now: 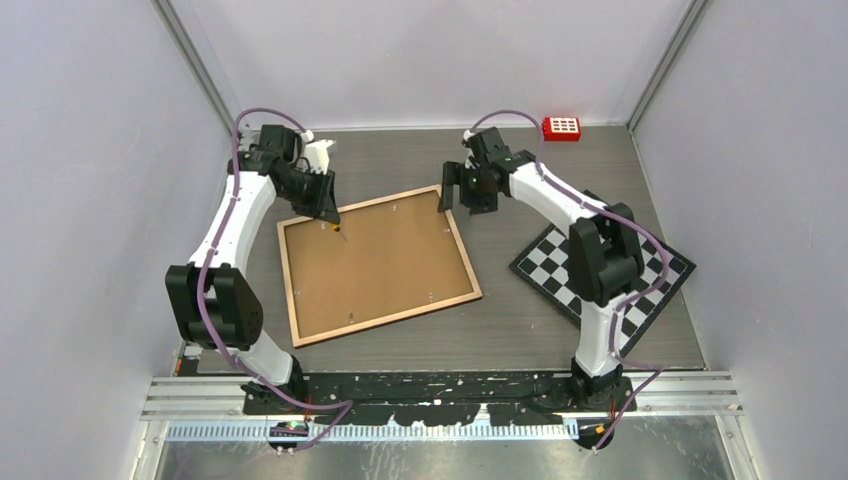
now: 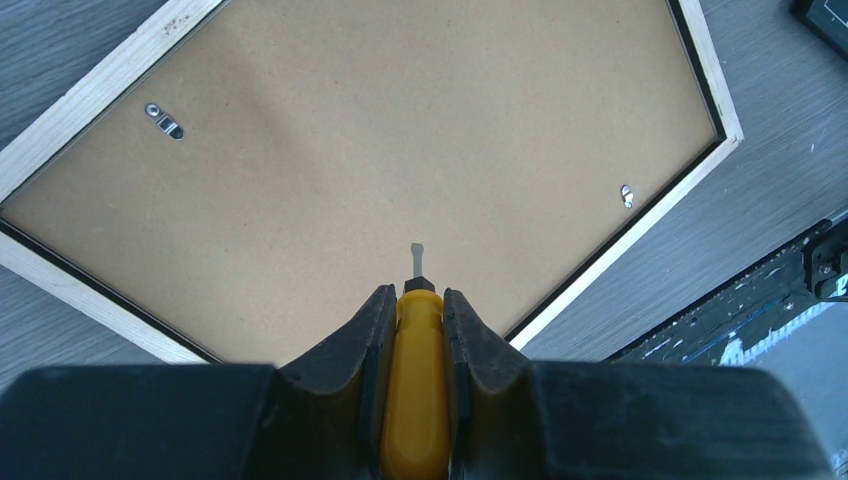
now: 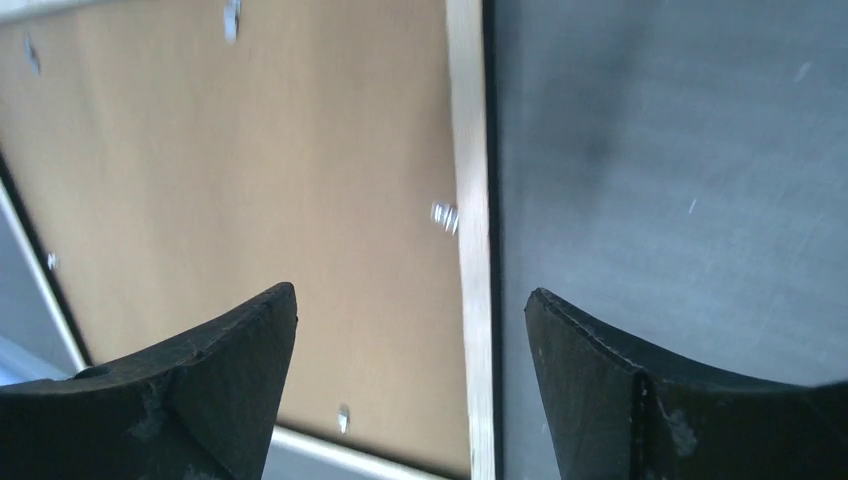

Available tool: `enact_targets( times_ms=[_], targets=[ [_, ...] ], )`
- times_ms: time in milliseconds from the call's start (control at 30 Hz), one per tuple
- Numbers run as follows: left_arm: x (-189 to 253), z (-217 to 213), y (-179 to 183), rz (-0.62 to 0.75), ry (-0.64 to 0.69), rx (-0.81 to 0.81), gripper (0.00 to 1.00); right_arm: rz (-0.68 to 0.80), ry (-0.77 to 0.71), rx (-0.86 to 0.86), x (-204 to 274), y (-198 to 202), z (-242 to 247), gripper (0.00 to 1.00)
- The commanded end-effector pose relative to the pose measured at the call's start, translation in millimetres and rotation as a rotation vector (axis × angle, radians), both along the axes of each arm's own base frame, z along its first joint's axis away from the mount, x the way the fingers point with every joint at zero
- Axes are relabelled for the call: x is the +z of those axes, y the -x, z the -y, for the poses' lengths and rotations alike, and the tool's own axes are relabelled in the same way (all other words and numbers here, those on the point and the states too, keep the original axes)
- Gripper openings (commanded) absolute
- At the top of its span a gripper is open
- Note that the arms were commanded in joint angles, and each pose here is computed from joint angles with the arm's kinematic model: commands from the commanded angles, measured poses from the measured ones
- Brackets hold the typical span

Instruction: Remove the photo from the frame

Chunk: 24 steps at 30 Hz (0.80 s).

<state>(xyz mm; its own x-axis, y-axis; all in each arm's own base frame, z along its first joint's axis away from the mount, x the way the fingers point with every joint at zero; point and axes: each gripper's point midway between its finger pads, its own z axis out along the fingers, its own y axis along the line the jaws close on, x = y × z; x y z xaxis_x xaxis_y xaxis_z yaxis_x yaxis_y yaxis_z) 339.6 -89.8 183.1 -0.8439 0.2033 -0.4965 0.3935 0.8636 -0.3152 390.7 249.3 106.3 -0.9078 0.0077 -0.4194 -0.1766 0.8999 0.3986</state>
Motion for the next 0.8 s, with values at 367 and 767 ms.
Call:
enact_targets(
  times_ms=[367, 767],
  targets=[
    [24.6, -5.8, 5.3, 0.077, 0.001, 0.011, 0.0, 0.124, 0.124, -0.092, -47.7, -97.0, -15.7, 0.76],
    [16.2, -3.8, -0.2, 0.067, 0.027, 0.026, 0.0, 0.051, 0.286, -0.058, -95.0, -67.3, -3.5, 0.56]
  ],
)
